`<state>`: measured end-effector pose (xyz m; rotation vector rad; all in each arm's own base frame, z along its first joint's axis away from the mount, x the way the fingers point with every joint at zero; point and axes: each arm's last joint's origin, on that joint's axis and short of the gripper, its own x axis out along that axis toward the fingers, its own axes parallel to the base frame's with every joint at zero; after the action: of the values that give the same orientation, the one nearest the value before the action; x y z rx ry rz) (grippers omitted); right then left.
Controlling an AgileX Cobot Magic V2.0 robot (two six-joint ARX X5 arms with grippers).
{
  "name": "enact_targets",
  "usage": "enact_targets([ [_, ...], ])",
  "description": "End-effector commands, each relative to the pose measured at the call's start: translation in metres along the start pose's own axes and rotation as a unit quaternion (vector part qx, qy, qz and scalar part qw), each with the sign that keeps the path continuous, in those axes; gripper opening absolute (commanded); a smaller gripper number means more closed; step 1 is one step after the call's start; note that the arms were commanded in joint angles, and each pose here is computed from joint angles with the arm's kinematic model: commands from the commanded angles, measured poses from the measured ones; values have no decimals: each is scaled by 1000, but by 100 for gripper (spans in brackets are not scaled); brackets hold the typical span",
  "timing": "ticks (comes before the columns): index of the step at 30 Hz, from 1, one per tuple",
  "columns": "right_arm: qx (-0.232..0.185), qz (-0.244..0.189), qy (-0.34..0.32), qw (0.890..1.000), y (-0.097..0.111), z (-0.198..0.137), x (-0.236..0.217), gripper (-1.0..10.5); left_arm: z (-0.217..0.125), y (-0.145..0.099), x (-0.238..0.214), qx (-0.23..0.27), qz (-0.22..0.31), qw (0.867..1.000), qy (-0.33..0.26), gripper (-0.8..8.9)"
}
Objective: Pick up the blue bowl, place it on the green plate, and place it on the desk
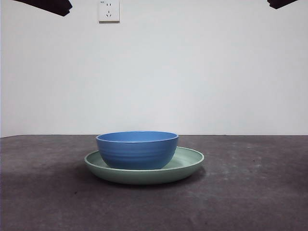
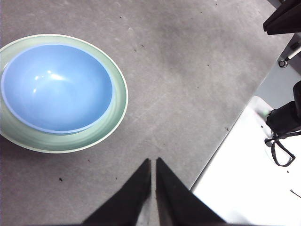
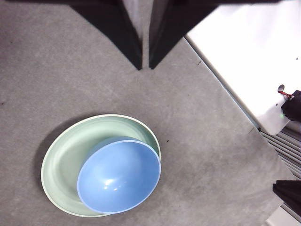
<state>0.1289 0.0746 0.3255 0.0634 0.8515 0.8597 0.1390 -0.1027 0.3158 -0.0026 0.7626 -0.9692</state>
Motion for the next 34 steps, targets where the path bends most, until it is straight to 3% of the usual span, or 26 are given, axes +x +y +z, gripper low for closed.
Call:
enact_targets([
  [1, -13, 3, -4, 1000, 2, 4, -1, 10, 3, -1, 0, 10, -4, 1000, -3, 8],
  [21, -14, 3, -5, 1000, 2, 4, -1, 10, 3, -2, -1, 11, -4, 1000, -5, 8],
  [24, -14, 3, -5, 1000, 2, 4, -1, 10, 3, -3, -9, 31, 7, 999, -27, 8],
  [27, -14, 3, -5, 1000, 2, 4, -1, 10, 5, -3, -28, 62, 50, 993, -87, 9],
  [30, -14, 3, -5, 1000, 2, 4, -1, 10, 8, -1, -53, 87, 112, 971, -193, 8],
  [34, -14, 3, -5, 1000, 2, 4, -1, 10, -1, 4, -81, 115, 225, 907, -338, 8],
])
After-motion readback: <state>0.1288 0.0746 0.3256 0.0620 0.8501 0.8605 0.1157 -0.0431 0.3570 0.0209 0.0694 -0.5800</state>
